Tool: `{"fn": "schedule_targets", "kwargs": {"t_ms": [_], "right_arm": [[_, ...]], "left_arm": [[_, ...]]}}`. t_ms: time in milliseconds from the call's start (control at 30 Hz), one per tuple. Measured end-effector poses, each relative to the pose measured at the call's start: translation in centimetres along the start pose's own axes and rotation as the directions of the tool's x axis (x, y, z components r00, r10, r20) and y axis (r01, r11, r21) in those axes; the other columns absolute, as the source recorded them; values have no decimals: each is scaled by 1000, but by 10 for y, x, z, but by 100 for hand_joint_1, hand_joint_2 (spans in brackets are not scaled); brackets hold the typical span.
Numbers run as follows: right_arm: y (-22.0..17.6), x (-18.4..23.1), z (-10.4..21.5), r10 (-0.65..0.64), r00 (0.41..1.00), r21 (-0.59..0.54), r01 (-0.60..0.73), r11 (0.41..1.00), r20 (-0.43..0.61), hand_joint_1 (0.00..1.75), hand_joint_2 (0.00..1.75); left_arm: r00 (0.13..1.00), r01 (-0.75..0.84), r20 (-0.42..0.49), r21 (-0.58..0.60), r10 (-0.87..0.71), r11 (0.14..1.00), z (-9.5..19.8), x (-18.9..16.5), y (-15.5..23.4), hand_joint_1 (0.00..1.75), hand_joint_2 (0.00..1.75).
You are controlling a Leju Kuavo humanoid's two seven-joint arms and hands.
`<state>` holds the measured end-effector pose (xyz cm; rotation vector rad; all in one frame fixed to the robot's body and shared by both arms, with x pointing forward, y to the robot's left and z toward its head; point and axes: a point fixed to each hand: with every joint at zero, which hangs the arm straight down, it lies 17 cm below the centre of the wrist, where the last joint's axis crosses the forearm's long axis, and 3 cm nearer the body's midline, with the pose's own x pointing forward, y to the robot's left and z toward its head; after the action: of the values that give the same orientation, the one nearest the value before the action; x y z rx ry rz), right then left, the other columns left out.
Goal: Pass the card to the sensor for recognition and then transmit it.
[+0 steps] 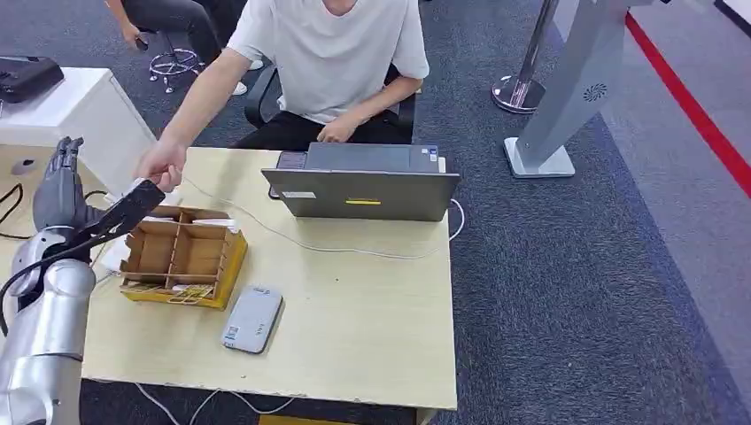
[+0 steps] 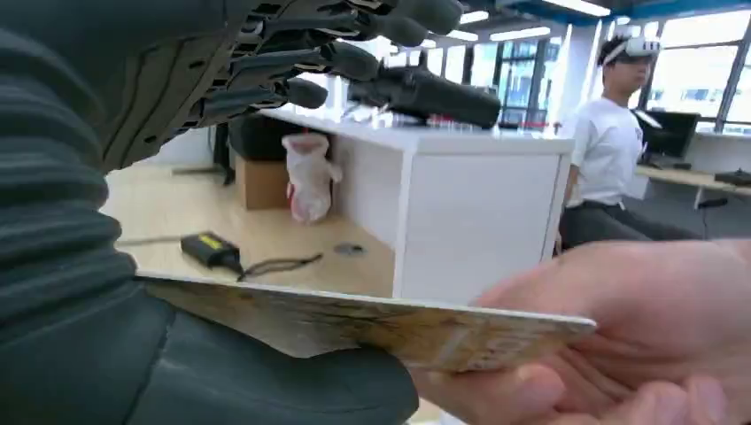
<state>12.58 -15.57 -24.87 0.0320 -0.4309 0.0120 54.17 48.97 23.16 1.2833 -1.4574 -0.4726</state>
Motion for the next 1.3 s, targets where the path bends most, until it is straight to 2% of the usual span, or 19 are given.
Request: {"fn": "schedule_targets", "kwargs": {"t_ms": [33, 67, 333, 633, 1033, 1133, 1300], "right_arm": [[-1, -1, 0, 3, 1000, -2, -3, 1000, -3, 0, 175], [0, -1, 0, 5, 1000, 0, -5, 1000, -6, 0, 175], [-3, -6, -3, 10, 1000, -6, -10, 1000, -28, 0, 175], [-2, -12, -3, 22, 998, -1, -22, 1000, -52, 0, 175], [-5, -14, -3, 27, 998, -14, -28, 1000, -57, 0, 175], [-8, -15, -4, 29, 998, -27, -31, 999, -59, 0, 175], [-10, -16, -3, 20, 998, -51, -23, 998, -63, 0, 175]], "left_arm": [[1000, 28, 12, 10, -28, 1000, -1, 6, 1, 0, 175], [998, 57, 23, 27, -58, 998, -3, 11, 4, 175, 175], [956, 244, 120, 181, -267, 953, -13, 64, 23, 175, 175], [861, 369, 210, 368, -463, 853, -11, 124, 41, 175, 175], [857, 348, 259, 345, -445, 872, -10, 146, 30, 175, 175], [855, 310, 301, 359, -423, 881, 0, 163, 27, 175, 175], [850, 230, 377, 365, -369, 902, 34, 205, 21, 175, 175]]}}
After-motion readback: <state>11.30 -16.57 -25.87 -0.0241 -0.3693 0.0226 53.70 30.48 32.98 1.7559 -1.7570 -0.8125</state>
